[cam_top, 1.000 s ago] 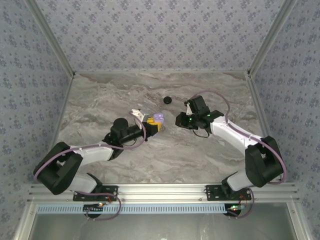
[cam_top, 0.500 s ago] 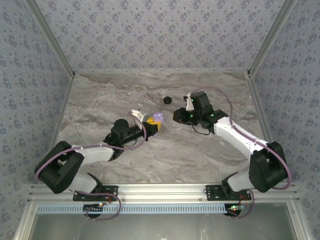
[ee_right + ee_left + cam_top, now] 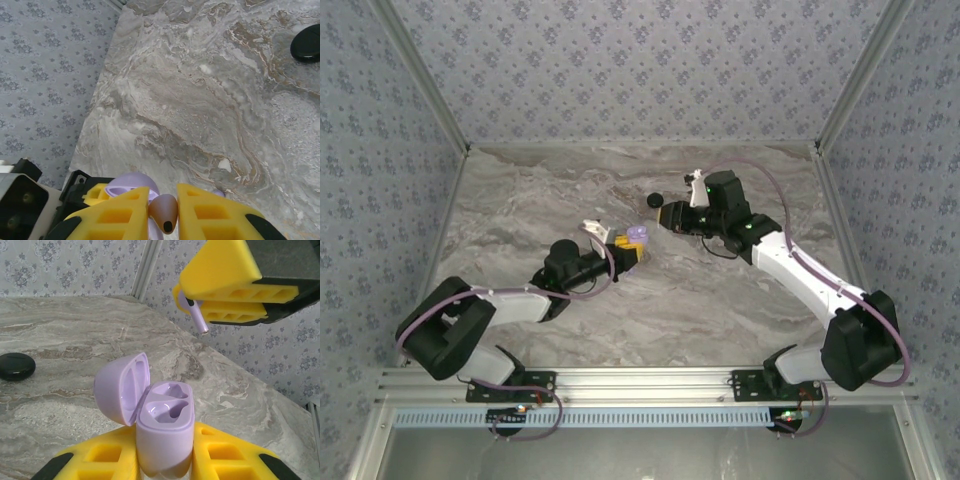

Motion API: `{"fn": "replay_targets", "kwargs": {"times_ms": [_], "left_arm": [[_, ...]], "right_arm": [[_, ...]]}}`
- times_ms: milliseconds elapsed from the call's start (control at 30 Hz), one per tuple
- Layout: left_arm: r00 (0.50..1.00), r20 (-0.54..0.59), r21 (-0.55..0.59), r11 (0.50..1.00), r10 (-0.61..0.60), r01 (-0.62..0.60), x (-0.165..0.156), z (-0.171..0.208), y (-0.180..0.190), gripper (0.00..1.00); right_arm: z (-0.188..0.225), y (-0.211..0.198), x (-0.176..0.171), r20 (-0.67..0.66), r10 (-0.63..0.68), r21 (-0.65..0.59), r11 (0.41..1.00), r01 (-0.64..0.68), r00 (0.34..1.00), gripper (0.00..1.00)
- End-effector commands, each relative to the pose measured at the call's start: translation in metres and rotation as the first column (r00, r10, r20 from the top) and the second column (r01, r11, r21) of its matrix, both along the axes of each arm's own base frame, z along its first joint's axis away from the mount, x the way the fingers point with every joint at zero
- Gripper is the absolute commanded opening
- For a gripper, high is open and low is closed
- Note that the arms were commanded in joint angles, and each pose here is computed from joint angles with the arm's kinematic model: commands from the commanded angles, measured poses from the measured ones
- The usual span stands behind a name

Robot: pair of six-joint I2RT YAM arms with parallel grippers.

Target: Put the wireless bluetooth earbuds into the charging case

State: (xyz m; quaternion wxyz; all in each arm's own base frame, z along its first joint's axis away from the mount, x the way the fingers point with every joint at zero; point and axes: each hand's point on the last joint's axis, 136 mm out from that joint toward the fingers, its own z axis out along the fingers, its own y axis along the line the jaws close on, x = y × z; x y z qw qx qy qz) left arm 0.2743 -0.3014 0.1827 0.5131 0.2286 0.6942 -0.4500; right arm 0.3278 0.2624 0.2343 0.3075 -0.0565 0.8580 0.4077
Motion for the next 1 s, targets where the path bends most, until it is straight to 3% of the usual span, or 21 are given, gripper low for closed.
{"fn": "replay_targets", "kwargs": {"times_ms": [0,967], "left_arm": [[0.999,0.036,-0.053,0.999,-0.003,0.005,0.001,0.017,-0.005,0.24],[1.000,0.023,-0.109,0.994,0.003,0.000,0.004,0.039,-0.010,0.24]], "right_arm": [[0.028,0.010,0.001,0.064,0.029,0.044,0.999,-0.032,0.998,0.19],[0.018,0.039,-0.002,0.060,0.105,0.016,0.994,-0.106,0.993,0.20]]}}
